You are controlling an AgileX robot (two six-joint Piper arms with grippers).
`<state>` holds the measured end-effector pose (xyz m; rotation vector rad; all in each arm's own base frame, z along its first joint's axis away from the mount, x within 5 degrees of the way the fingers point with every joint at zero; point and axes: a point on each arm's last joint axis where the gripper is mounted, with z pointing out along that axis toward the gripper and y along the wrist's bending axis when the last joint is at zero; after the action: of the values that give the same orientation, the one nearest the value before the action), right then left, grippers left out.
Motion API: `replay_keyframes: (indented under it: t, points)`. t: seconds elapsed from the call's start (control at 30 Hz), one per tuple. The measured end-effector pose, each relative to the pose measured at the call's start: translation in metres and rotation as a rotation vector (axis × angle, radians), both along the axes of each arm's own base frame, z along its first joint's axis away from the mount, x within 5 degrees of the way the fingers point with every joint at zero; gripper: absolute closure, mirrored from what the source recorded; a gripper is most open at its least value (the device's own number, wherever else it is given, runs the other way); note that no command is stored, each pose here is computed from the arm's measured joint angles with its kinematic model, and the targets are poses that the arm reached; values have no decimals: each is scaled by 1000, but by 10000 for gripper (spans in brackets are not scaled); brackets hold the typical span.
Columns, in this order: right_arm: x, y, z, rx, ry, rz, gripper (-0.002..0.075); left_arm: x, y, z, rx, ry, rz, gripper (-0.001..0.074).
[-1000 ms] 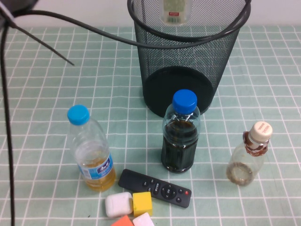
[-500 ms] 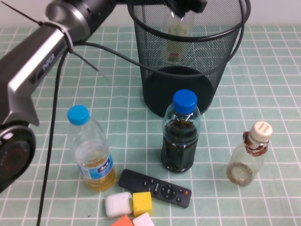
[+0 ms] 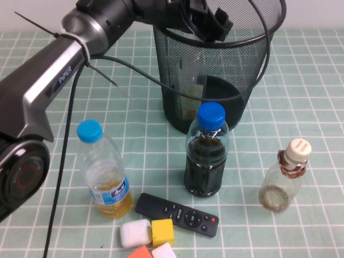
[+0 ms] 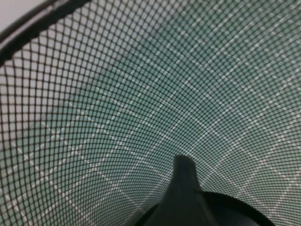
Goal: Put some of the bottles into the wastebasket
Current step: Place the bottle in the trash can, then pick up a bottle from the table with right arm
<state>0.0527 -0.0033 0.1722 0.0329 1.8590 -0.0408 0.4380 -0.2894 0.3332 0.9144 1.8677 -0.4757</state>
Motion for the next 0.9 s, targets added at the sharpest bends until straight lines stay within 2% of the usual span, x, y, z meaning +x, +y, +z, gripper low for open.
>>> replay_keyframes:
  t: [0.1, 0.17, 0.2, 0.23, 0.33, 0.37, 0.5, 0.6, 0.77, 0.9]
  points:
    - [1, 1, 2, 43, -32, 3, 734, -8, 3, 16, -10, 12, -14, 299]
    - [2, 3, 7, 113, -91, 5, 734, -18, 7, 37, -30, 27, -20, 393]
    - [3, 4, 10, 153, -120, 5, 734, -24, 10, 49, -42, 41, -23, 463]
    - [2, 2, 31, 285, -365, -9, 733, -32, 13, 61, -51, 51, -30, 542]
    - [1, 1, 39, 301, -449, -16, 733, -53, 23, 89, -44, 74, -62, 679]
    - [4, 3, 25, 283, -291, -4, 735, -59, 25, 95, -37, 78, -73, 699]
    - [4, 2, 33, 345, -379, -16, 736, -82, 36, 116, -3, 100, -112, 729]
    - [3, 3, 36, 421, -362, -18, 735, -94, 43, 126, 20, 107, -128, 734]
    - [-1, 12, 78, 443, -156, 43, 735, -114, 61, 146, 85, 82, -103, 736]
    - [5, 16, 113, 346, 94, 73, 735, -145, 88, 176, 108, 37, -32, 736]
